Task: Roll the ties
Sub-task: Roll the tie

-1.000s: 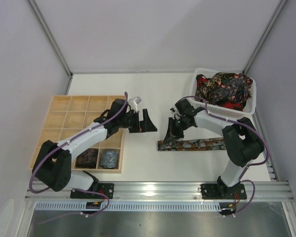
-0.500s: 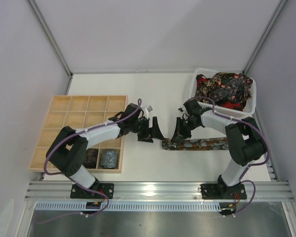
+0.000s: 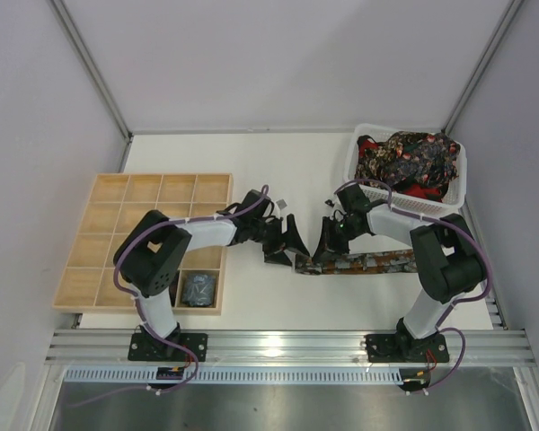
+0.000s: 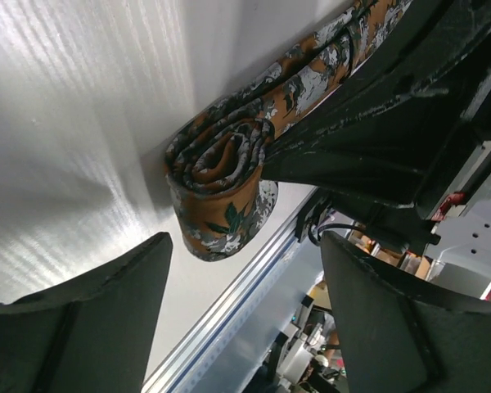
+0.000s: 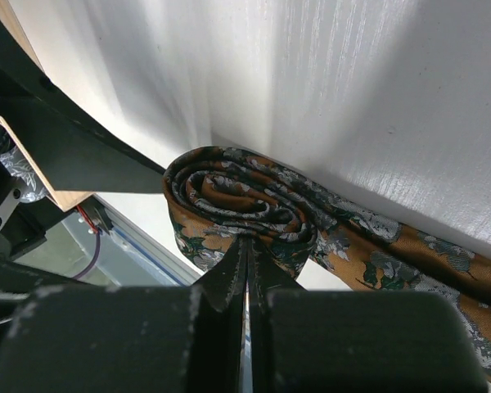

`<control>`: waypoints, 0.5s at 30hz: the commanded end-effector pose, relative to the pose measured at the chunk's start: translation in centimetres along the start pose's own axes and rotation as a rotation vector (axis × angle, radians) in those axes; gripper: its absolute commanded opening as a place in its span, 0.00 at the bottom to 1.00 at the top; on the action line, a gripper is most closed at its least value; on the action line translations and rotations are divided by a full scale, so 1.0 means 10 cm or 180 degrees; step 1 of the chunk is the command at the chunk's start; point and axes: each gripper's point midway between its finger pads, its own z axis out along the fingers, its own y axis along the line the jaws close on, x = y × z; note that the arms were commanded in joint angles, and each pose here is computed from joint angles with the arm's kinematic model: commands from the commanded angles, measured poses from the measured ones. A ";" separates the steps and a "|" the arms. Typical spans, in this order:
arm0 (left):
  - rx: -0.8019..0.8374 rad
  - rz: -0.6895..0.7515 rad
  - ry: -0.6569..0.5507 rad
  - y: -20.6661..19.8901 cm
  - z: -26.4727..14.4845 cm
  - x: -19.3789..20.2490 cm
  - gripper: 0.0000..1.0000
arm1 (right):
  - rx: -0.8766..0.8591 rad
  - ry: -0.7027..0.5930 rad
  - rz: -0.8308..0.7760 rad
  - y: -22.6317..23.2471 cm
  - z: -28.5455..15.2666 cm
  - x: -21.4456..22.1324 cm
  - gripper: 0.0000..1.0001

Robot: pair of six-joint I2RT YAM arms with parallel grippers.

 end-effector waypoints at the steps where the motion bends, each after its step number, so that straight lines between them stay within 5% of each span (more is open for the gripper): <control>1: 0.0096 -0.0099 0.0075 -0.18 0.05 -0.02 0.78 | -0.0023 -0.0104 -0.0148 0.02 -0.05 -0.03 0.00; 15: -0.0174 -0.0091 0.0267 0.01 0.27 0.11 0.55 | -0.0039 -0.0139 -0.0169 0.04 -0.08 -0.04 0.00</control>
